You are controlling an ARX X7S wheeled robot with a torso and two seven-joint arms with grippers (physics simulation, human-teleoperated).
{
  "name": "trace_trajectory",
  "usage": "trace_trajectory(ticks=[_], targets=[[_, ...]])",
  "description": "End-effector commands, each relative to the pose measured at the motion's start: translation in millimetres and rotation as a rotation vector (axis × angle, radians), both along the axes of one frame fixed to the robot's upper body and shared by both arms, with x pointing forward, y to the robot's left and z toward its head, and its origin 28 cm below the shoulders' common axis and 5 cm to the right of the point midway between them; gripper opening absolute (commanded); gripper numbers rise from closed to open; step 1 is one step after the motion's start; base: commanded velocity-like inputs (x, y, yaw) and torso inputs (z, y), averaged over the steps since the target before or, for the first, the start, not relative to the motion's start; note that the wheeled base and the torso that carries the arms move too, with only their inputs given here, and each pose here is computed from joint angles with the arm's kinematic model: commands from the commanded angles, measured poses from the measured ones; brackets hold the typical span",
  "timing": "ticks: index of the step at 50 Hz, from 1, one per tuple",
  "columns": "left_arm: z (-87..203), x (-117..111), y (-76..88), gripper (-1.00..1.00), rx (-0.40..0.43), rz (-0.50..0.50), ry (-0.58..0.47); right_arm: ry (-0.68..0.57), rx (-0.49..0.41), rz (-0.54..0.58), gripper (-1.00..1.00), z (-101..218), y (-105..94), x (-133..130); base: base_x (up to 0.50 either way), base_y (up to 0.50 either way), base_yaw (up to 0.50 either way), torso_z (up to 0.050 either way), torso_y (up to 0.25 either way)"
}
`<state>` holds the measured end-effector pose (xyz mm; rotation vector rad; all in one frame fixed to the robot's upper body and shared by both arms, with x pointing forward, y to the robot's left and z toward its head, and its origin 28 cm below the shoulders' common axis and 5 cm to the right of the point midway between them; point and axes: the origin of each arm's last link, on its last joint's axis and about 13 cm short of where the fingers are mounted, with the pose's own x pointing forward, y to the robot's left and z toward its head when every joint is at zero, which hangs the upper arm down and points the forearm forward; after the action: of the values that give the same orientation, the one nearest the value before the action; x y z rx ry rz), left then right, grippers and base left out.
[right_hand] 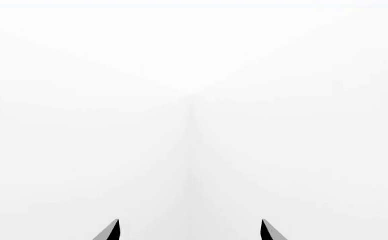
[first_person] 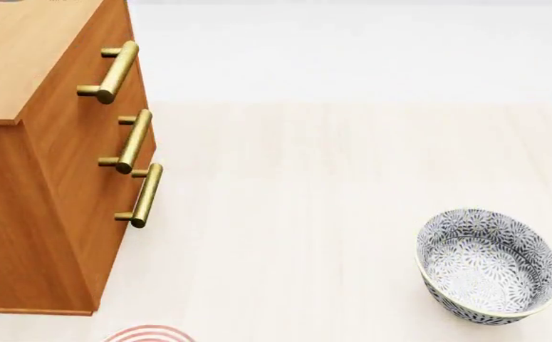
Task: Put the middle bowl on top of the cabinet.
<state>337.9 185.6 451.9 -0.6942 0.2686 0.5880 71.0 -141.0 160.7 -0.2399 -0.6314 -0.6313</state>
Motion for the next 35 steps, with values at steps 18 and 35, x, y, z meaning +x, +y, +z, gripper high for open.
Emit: trace_trajectory(ticks=[18, 35], targets=[[-13, 46, 31.8, -1.0, 0.018, 0.177, 0.029, -0.001, -0.004, 0.0, 1.0, 0, -0.2, 1, 0.0, 0.0, 0.0, 0.0, 0.0], [-34, 65, 54.3, -1.0, -0.014, 0.338, 0.111, -0.002, -0.011, 0.003, 1.0, 0, 1.5, 2, 0.0, 0.0, 0.0, 0.0, 0.001]])
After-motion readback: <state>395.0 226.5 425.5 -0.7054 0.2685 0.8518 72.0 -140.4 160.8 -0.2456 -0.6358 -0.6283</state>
